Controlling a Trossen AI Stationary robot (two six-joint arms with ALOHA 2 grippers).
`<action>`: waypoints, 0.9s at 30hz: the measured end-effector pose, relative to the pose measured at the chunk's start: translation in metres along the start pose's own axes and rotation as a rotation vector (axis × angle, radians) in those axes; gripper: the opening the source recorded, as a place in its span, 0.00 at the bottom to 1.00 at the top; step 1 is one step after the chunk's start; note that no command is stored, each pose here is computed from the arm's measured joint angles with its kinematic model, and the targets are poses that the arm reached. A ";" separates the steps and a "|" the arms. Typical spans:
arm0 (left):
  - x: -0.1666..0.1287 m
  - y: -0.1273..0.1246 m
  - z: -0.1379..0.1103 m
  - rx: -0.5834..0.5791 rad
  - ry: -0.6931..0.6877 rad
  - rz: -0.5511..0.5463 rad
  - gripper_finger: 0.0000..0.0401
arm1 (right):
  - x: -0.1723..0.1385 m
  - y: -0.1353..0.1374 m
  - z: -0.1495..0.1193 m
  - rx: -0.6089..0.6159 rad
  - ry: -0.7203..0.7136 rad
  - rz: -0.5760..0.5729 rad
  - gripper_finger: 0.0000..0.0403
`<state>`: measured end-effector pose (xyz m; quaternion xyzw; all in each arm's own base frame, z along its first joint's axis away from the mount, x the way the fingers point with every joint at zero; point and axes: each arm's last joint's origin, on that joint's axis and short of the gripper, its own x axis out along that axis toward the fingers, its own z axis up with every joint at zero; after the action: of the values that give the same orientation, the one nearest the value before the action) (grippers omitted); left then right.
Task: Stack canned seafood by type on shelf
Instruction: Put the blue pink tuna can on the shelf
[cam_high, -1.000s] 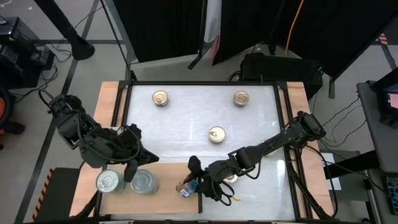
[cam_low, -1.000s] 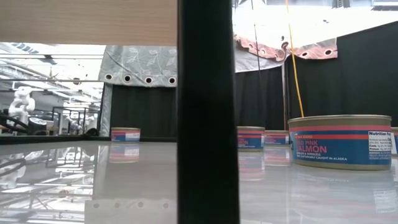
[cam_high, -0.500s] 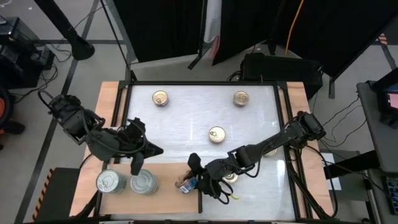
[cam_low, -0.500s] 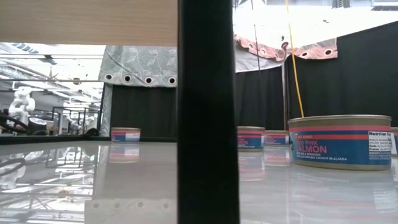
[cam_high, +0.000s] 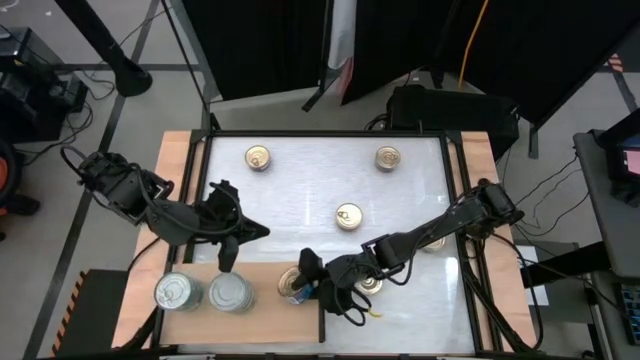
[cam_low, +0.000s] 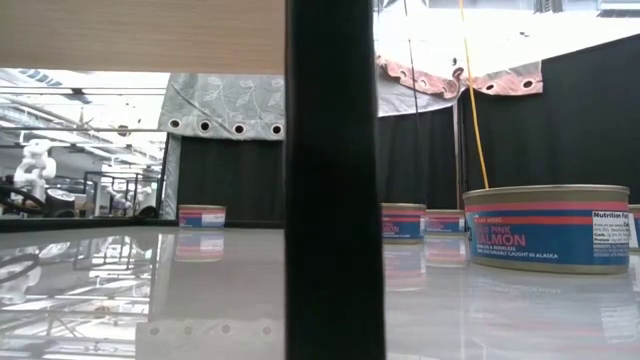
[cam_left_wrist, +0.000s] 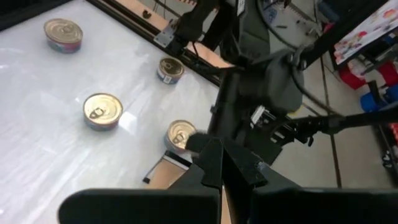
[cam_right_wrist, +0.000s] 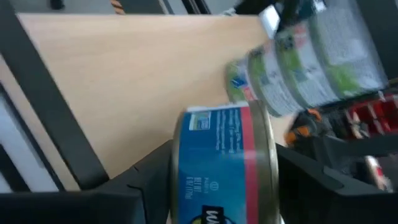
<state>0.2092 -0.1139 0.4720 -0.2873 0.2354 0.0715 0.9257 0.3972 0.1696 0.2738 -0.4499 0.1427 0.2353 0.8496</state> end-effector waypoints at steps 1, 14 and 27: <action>0.000 0.000 0.001 0.001 -0.005 -0.003 0.01 | 0.001 0.001 0.000 0.001 -0.012 0.007 0.56; 0.001 0.000 0.002 -0.003 -0.006 -0.011 0.01 | -0.001 -0.002 0.001 0.238 -0.074 0.074 0.69; 0.001 0.000 0.002 -0.028 -0.019 0.009 0.01 | -0.037 -0.060 0.036 0.762 -0.041 0.018 0.73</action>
<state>0.2110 -0.1130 0.4724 -0.2983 0.2266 0.0817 0.9236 0.3988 0.1607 0.3520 -0.0959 0.2068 0.1819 0.9565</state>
